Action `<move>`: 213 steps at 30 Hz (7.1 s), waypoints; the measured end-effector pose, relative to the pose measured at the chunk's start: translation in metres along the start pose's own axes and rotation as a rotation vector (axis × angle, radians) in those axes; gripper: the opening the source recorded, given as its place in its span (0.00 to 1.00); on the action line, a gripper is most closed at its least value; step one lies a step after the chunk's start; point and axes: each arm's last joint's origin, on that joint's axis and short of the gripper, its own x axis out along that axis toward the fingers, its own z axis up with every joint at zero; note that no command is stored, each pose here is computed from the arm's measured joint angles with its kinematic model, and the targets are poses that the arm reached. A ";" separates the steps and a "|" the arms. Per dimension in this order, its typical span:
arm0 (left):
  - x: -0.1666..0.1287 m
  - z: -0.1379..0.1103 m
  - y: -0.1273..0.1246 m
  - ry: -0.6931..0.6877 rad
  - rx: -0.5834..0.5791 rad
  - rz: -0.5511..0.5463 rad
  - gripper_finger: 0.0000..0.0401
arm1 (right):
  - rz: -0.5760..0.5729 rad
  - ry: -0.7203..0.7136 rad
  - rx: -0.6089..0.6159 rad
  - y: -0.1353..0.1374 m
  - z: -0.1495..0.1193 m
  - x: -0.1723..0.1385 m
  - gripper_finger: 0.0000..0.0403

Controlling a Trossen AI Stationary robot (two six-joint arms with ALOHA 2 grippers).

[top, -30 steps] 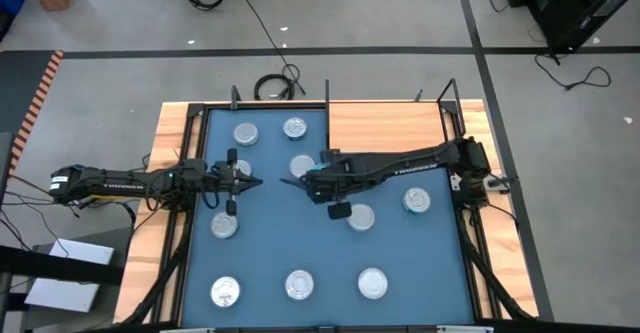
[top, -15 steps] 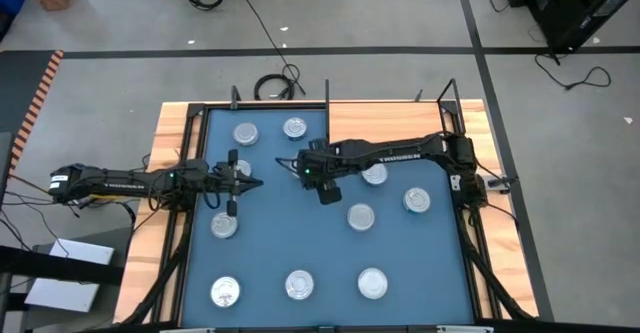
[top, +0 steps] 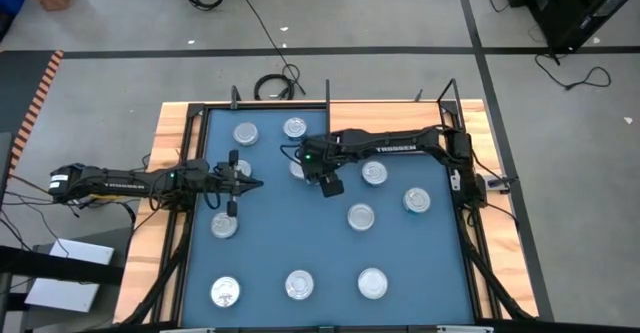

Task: Stack canned seafood by type on shelf
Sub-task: Put the center yellow and blue tuna can on the shelf, then put the middle right green tuna can on the shelf

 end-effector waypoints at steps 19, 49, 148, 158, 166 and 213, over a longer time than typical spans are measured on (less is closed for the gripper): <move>0.000 0.000 0.000 0.001 0.000 0.000 0.04 | 0.062 0.008 -0.015 0.016 -0.009 0.018 0.42; 0.000 -0.001 0.000 0.008 -0.001 -0.001 0.04 | -0.785 0.280 0.145 0.159 -0.021 -0.066 0.35; 0.000 0.001 0.000 -0.006 0.003 0.002 0.04 | -0.704 0.239 0.501 -0.072 -0.205 -0.019 0.35; 0.000 0.001 0.000 -0.006 0.003 0.002 0.04 | -0.647 0.138 0.382 -0.069 -0.191 -0.018 0.35; 0.000 0.000 0.000 -0.002 0.003 0.002 0.04 | -0.703 0.198 0.405 -0.073 -0.197 -0.019 0.35; 0.000 -0.001 0.000 0.010 -0.001 0.001 0.04 | -0.469 0.014 0.626 -0.055 -0.203 -0.061 0.38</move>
